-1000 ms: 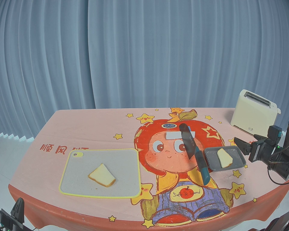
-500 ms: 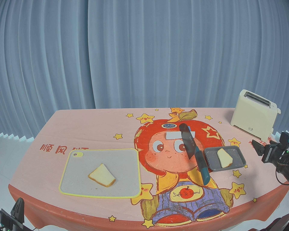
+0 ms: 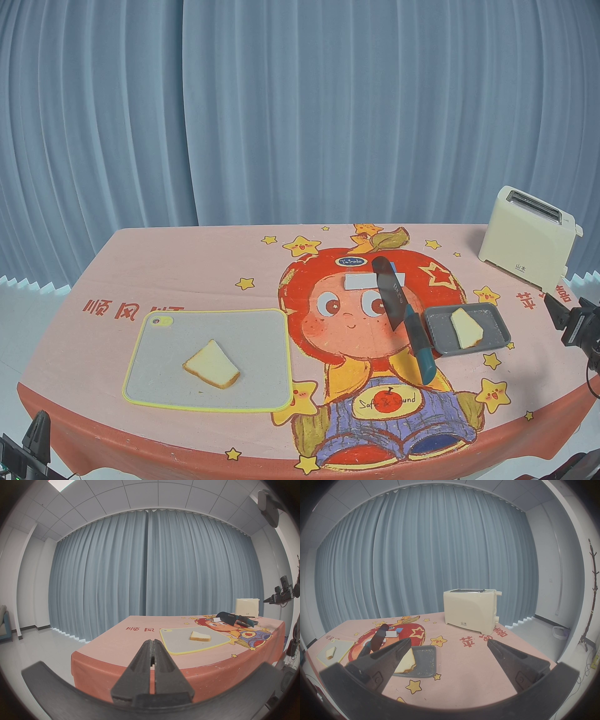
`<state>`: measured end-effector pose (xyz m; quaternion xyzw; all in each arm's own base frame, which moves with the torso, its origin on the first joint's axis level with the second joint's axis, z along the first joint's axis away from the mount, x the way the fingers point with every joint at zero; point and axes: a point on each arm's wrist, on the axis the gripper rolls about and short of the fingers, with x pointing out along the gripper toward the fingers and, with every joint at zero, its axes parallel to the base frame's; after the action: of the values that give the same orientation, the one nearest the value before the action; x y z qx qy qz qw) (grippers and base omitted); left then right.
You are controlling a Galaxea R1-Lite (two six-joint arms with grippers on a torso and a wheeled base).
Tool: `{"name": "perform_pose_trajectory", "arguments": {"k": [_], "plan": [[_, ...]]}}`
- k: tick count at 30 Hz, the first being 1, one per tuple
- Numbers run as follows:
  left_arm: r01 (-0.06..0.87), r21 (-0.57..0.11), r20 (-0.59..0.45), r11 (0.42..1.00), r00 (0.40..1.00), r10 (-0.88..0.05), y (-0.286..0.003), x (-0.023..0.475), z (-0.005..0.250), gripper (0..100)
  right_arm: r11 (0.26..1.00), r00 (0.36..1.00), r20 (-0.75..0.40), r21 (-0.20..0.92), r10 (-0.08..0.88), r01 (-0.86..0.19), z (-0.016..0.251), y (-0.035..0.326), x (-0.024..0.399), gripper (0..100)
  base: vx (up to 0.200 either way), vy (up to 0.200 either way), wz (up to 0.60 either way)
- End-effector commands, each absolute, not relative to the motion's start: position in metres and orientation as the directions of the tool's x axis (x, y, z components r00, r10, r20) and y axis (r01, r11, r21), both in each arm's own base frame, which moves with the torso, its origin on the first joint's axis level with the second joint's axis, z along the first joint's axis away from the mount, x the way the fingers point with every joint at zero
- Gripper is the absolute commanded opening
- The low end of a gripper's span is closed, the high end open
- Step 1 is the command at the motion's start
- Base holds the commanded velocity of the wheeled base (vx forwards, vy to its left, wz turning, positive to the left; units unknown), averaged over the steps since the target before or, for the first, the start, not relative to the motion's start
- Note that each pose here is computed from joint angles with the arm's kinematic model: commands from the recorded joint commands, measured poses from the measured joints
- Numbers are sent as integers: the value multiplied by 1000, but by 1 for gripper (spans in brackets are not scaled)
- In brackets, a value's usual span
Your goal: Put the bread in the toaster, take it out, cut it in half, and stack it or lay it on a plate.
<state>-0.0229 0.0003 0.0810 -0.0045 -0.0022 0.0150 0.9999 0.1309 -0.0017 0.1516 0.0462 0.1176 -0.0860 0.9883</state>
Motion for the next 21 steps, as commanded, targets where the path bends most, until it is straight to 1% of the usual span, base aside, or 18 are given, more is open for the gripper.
{"name": "perform_pose_trajectory", "arguments": {"k": [1,4,7,10,13,18,21], "plan": [[-31,-9,3,999,1000,31,0,-23,76,0,980,970,-185,88,-158,176,157,-2,118,100,0,0,0],[-31,-9,3,999,1000,31,0,-23,76,0,981,974,-171,93,-150,168,157,-2,113,100,0,0,0],[-31,-9,3,999,1000,31,0,-23,76,0,989,988,-134,111,-81,97,160,0,106,100,0,0,0],[-31,-9,3,999,1000,31,0,-23,76,0,991,995,-92,122,-35,46,165,0,98,100,0,0,0],[-31,-9,3,999,1000,31,0,-23,76,0,992,997,-74,123,-28,37,167,-1,96,100,0,0,0],[-31,-9,3,999,1000,31,0,-23,76,0,991,999,-9,121,-48,48,174,-5,87,100,0,0,0],[-31,-9,3,999,1000,31,0,-23,76,0,993,999,34,118,-35,31,179,-5,80,100,0,0,0]]}}
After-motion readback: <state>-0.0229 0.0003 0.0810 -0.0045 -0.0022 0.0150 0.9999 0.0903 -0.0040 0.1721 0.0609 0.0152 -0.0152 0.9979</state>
